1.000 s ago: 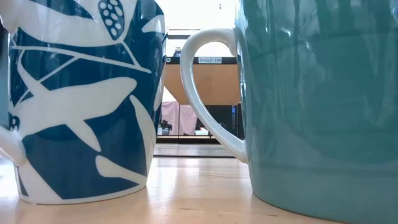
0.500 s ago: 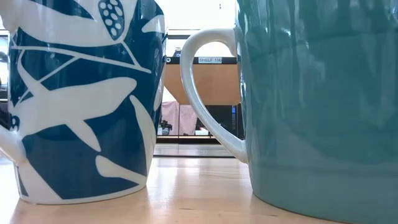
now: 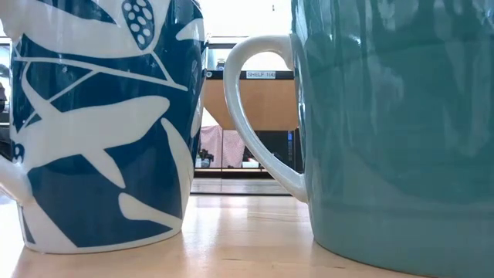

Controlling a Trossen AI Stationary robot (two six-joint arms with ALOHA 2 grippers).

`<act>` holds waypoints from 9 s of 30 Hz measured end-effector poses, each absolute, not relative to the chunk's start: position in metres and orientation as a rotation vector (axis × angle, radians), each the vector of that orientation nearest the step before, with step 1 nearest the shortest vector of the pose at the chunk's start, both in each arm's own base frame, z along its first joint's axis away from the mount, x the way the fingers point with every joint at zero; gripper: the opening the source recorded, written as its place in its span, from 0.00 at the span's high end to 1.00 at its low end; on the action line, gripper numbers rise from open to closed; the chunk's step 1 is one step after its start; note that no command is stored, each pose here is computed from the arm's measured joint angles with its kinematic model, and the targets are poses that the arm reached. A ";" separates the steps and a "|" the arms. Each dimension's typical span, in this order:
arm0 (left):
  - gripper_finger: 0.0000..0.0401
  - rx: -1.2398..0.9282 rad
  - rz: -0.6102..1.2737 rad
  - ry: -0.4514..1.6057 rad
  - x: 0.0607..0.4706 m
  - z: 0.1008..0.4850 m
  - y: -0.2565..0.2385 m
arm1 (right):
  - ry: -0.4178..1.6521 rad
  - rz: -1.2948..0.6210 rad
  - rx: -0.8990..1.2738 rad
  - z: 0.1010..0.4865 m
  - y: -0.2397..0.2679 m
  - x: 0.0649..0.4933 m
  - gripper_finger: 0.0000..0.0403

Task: Place coffee mugs
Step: Put the blue mug on the shelf, then put the patterned purple mug on the shelf

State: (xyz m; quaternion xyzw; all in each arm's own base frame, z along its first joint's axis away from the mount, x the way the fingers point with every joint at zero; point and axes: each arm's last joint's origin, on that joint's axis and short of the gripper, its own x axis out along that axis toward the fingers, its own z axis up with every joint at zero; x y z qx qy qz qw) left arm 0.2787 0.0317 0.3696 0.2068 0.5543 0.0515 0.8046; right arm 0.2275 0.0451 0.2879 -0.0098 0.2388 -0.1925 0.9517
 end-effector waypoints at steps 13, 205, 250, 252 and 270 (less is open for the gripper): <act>0.92 0.433 -0.003 1.109 0.329 0.356 0.076 | 0.515 -0.393 -0.117 0.287 0.044 0.226 0.54; 0.56 0.071 0.085 0.266 0.158 0.339 -0.021 | 1.528 -0.014 -0.197 0.209 0.230 0.264 0.95; 0.56 0.040 0.195 0.278 0.176 0.334 -0.022 | 1.236 -0.377 0.106 0.395 -0.073 0.308 0.92; 0.56 0.044 0.196 0.278 0.176 0.334 -0.022 | 1.230 -0.343 0.102 0.394 -0.080 0.319 0.92; 0.56 0.077 0.191 0.284 0.176 0.333 -0.022 | 1.271 -0.253 0.104 0.363 -0.110 0.363 0.92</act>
